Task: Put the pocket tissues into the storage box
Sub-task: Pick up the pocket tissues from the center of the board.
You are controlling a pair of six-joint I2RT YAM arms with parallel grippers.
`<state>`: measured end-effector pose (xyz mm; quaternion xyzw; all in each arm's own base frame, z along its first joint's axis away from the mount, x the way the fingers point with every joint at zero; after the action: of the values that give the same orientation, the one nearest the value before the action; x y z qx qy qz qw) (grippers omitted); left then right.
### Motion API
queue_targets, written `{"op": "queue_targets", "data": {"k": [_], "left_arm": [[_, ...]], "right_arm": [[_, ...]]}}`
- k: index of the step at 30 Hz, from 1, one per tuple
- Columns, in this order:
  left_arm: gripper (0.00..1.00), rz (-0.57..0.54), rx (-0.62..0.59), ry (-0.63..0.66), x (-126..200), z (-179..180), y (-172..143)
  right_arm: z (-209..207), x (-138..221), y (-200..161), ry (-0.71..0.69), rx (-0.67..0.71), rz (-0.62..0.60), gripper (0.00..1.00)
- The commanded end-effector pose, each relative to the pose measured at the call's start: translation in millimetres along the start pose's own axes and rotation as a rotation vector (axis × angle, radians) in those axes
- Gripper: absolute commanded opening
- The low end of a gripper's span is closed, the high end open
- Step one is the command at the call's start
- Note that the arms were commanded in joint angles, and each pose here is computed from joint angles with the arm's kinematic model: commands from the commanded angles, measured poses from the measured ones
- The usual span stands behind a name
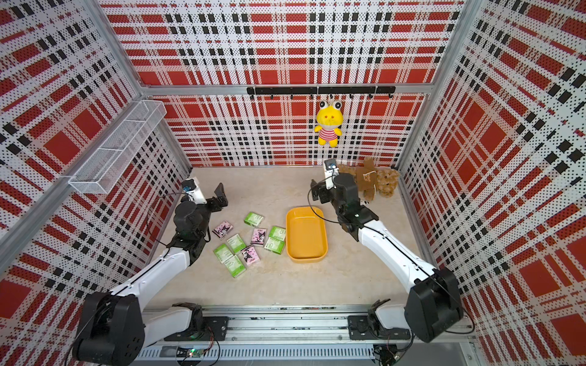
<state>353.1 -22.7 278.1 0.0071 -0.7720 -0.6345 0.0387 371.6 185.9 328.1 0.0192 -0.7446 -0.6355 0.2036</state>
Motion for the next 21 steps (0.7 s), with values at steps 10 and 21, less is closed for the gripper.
{"op": "queue_targets", "data": {"k": [10, 21], "left_arm": [[0.91, 0.233, 0.141, -0.222, 10, -14, -9], [0.94, 0.138, 0.386, -0.269, 34, 28, 6]], "right_arm": [[161, -70, -26, 0.303, 0.24, 0.383, 1.0], [230, -128, -54, 0.436, 0.249, 0.441, 1.0]]}}
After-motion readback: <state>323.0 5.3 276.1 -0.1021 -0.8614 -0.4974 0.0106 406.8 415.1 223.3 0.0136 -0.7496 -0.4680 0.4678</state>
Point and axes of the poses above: each gripper's point midway between its finger pads, its own x axis back along the fingers, its own z axis along the line the jaws close on, y = z × x, the point moved 5 cm from there along x, back along the fingers, and after that the axes turned 1 degree about x, right-handed, at the moved point
